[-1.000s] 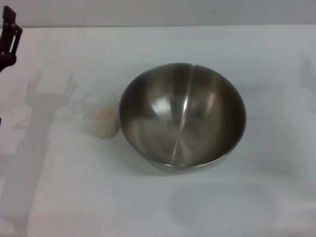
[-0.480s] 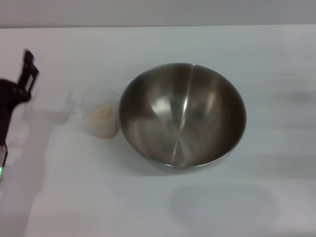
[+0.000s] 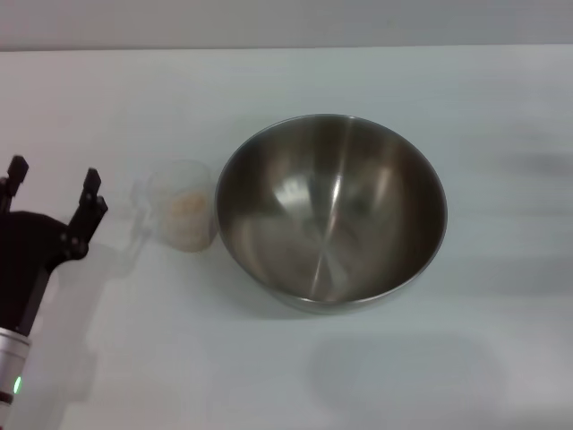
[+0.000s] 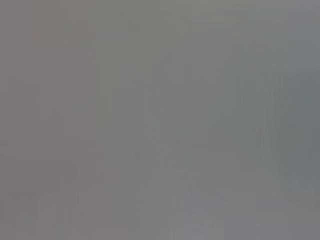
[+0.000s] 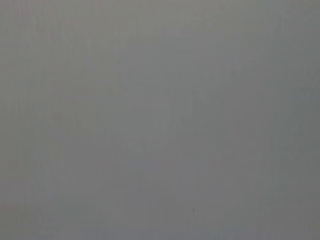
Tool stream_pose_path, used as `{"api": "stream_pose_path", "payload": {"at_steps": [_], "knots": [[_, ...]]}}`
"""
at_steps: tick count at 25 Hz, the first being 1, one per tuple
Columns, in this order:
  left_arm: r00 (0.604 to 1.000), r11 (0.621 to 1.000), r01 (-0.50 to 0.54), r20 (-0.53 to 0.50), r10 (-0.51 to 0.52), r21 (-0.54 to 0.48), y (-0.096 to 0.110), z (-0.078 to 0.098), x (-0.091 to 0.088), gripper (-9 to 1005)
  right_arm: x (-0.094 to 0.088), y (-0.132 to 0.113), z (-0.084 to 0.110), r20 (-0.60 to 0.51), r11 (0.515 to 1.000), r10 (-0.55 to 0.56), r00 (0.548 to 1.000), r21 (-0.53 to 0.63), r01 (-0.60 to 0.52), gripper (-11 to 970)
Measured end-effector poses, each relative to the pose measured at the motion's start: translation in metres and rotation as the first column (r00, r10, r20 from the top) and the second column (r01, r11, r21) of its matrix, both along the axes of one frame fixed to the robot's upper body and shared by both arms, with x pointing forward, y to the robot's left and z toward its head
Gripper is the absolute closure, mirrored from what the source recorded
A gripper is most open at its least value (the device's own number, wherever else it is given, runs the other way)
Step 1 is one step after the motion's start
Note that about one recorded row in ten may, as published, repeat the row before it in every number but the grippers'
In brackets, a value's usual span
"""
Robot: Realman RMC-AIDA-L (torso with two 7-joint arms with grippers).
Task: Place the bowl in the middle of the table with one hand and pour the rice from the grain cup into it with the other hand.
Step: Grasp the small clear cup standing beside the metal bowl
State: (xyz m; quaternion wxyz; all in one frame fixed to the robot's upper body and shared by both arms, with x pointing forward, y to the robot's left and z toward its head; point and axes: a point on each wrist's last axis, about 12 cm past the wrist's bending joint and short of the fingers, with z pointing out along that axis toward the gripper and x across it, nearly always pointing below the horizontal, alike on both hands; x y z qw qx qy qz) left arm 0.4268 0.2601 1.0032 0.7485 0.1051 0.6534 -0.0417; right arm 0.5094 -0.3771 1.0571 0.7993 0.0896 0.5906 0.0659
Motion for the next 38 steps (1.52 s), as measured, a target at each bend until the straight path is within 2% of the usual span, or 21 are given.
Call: {"api": "stream_pose_path", "payload": {"at_steps": [5, 17, 24, 38], "knots": [[0.998, 1.0, 0.004, -0.067, -0.004, 0.004, -0.004, -0.008, -0.006, 166, 0.003, -0.002, 0.002, 0.002, 1.0, -0.003, 1.0, -0.003, 0.003, 485], [0.992, 1.0, 0.028, -0.125, -0.028, 0.001, -0.011, -0.015, -0.007, 167, 0.006, -0.004, 0.002, -0.009, 1.0, -0.009, 1.0, 0.002, 0.009, 486], [0.983, 0.998, 0.067, -0.174, -0.064, 0.012, -0.019, -0.018, 0.003, 167, 0.004, -0.004, 0.001, -0.013, 1.0, -0.01, 1.0, 0.009, 0.011, 486], [0.978, 0.997, 0.058, -0.204, -0.046, 0.055, -0.013, -0.02, 0.022, 167, -0.005, -0.001, -0.003, -0.004, 1.0, -0.012, 1.0, 0.029, 0.012, 487]]}}
